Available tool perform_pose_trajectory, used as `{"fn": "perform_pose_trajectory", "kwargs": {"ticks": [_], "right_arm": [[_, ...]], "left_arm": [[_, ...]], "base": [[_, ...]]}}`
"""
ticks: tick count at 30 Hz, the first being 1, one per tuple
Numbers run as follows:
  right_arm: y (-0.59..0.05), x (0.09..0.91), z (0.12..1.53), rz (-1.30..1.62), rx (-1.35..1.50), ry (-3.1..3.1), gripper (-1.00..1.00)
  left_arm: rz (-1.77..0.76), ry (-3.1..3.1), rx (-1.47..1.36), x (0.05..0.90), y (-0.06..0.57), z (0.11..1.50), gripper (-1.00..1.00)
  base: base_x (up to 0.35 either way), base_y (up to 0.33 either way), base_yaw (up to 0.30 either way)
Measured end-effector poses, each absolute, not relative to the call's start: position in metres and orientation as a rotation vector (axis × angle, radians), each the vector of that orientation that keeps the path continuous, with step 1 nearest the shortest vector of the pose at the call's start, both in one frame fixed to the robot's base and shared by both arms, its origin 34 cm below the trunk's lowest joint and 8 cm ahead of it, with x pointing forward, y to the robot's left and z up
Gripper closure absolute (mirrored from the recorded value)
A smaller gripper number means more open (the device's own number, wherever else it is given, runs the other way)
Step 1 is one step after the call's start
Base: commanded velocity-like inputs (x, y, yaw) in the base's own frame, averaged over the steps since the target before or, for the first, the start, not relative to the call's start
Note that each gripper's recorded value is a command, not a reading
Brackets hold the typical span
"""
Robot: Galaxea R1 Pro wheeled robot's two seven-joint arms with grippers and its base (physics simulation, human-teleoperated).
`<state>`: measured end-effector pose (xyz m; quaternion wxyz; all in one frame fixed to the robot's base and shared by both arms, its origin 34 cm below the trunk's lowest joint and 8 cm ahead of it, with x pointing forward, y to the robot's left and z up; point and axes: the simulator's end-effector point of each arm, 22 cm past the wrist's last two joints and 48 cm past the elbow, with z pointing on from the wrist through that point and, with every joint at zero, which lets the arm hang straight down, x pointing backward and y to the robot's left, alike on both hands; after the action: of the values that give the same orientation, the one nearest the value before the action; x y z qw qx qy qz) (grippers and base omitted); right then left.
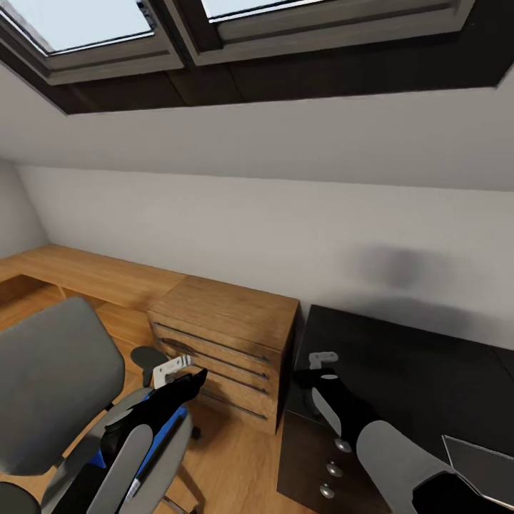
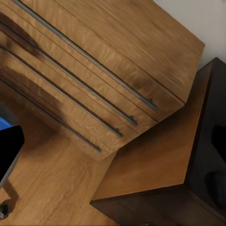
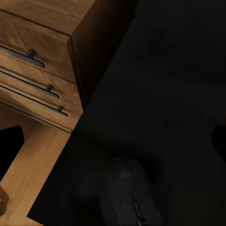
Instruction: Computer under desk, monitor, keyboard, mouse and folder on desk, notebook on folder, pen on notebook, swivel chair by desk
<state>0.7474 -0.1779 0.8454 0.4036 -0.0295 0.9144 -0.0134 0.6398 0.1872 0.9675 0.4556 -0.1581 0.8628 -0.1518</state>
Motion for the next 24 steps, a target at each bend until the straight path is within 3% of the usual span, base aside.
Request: {"fn": "perform_pose_trajectory", "kwargs": {"ticks": [15, 24], "right_arm": [[-0.192, 0.738, 0.821, -0.062, -0.069, 2.356, -1.00], [-0.191, 0.732, 0.815, -0.067, -0.076, 2.392, -1.00]], "left_arm": [[-0.373, 2.131, -0.390, 0.642, 0.187, 0.959, -1.00], [-0.331, 2.133, -0.371, 0.642, 0.205, 0.957, -1.00]], "base": [[0.000, 0.000, 0.000], [0.185, -0.023, 0.000]]}}
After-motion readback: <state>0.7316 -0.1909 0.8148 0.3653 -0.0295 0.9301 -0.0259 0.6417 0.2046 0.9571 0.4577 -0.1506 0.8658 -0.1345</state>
